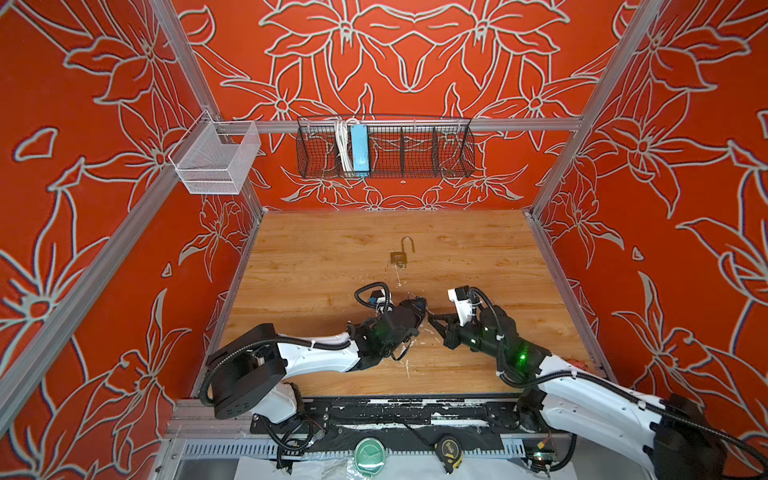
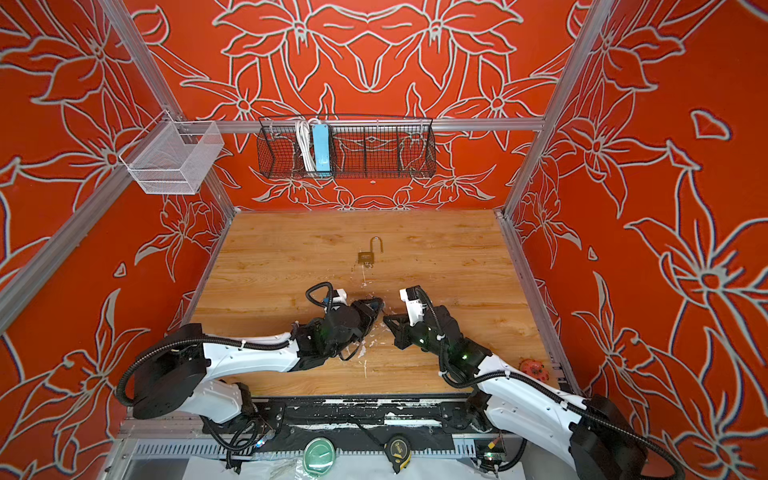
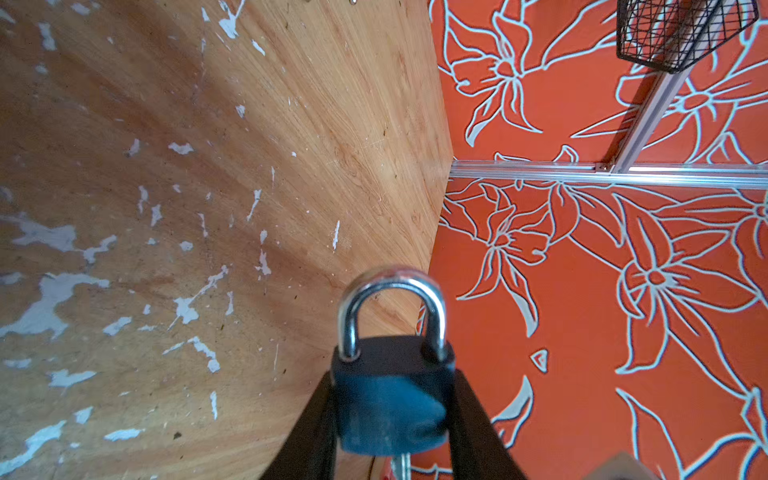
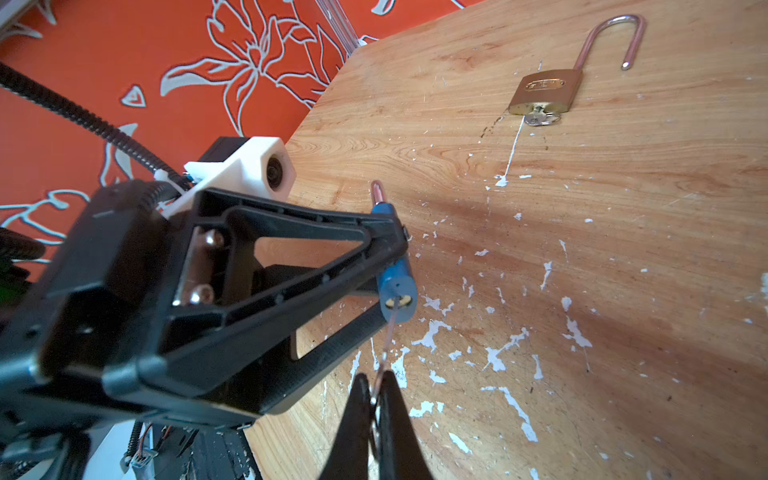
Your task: Unlock with the key
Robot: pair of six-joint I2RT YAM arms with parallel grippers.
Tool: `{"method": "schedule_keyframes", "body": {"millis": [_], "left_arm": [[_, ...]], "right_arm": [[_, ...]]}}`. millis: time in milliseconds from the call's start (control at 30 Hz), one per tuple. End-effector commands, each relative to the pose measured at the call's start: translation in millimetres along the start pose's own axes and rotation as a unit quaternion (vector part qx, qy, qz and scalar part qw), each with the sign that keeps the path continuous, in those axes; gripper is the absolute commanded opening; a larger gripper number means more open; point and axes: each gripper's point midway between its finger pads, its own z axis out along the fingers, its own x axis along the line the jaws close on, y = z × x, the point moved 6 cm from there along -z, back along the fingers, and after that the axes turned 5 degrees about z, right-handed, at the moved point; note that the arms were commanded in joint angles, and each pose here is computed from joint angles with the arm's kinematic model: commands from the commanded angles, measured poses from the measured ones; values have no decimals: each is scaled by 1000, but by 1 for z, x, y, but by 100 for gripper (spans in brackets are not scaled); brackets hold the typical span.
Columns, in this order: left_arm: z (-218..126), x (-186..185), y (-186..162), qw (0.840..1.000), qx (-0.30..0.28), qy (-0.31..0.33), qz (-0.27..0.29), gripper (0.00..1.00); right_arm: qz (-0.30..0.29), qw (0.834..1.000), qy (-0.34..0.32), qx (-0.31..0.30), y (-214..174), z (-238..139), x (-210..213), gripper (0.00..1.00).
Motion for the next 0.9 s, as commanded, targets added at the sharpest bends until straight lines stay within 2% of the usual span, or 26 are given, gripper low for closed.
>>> {"method": "schedule_keyframes", "body": {"millis": [0, 200, 367, 867], "left_arm": [[-8, -36, -39, 991, 121, -57, -8, 0], [-11, -29, -46, 987, 156, -41, 6, 0], [-8, -32, -53, 983, 177, -52, 10, 0], [-6, -39, -58, 979, 191, -70, 17, 0]], "right_arm": [[-33, 996, 49, -63, 31, -2, 25, 0], [-68, 995, 37, -61, 34, -7, 26, 0], [-79, 994, 52, -55, 34, -7, 31, 0], [-54, 996, 46, -62, 38, -6, 23, 0]]}}
